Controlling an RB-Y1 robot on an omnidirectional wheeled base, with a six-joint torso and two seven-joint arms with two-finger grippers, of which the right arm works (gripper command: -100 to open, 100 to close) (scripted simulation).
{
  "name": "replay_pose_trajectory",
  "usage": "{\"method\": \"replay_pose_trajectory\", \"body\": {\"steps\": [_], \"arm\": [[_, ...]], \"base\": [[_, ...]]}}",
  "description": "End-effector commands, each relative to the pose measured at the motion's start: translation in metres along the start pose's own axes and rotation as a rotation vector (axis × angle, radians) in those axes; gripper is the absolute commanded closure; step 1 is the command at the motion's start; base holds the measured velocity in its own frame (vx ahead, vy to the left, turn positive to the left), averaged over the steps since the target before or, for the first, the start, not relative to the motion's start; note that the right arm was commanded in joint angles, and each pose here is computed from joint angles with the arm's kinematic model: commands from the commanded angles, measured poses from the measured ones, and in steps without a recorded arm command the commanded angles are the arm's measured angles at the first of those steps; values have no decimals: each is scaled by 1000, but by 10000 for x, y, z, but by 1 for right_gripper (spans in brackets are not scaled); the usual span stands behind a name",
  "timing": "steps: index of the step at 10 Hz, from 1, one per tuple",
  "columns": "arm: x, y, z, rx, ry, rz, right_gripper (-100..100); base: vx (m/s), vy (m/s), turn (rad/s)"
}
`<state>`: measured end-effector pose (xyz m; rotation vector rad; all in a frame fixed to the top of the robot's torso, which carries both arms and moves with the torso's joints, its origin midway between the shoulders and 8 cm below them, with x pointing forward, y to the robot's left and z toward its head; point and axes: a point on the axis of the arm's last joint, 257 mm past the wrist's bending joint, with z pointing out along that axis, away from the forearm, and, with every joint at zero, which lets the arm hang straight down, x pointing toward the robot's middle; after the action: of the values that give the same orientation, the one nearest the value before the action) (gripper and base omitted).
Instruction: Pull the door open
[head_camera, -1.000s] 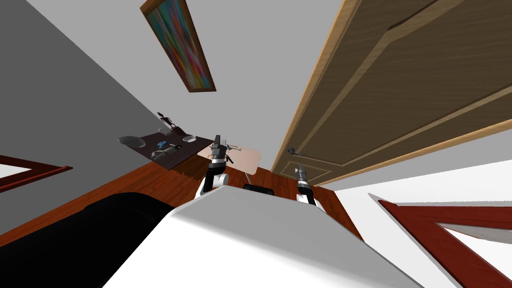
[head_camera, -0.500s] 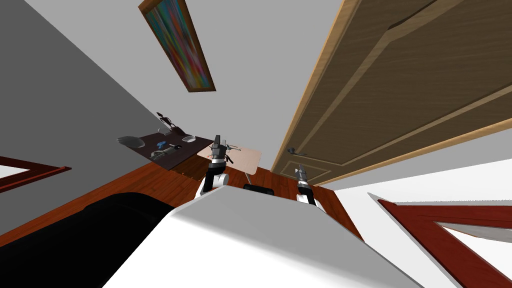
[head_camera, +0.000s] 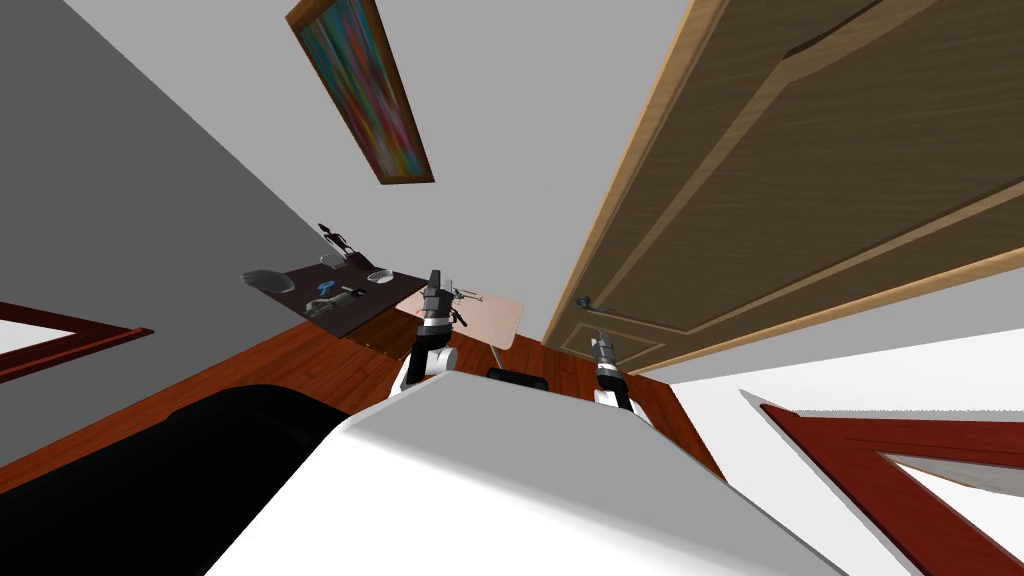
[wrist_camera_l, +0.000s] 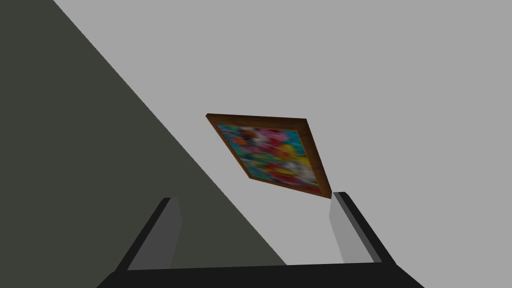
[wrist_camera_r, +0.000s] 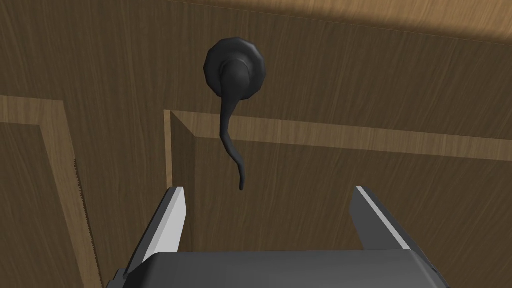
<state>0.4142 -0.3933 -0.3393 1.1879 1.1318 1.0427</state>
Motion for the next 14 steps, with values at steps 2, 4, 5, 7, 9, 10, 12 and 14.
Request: {"method": "replay_pose_trajectory", "body": {"steps": [2, 4, 5, 7, 9, 10, 12, 14], "arm": [[-51, -65, -28, 11, -11, -2, -100], [-51, -65, -28, 11, -11, -2, -100], [-51, -65, -28, 11, -11, -2, -100], [-51, -65, -28, 11, -11, -2, -100], [-51, -65, -28, 11, -11, -2, -100], [-51, -65, -28, 11, -11, -2, -100], [-72, -114, -24, 21, -20, -4, -100], [-75, -123, -24, 23, -21, -5, -100]], "base": [[20, -46, 132], [-2, 5, -15], [-5, 13, -36], [-1, 3, -8], [1, -3, 9], [0, 0, 0], [12, -27, 78], [6, -14, 39]]}}
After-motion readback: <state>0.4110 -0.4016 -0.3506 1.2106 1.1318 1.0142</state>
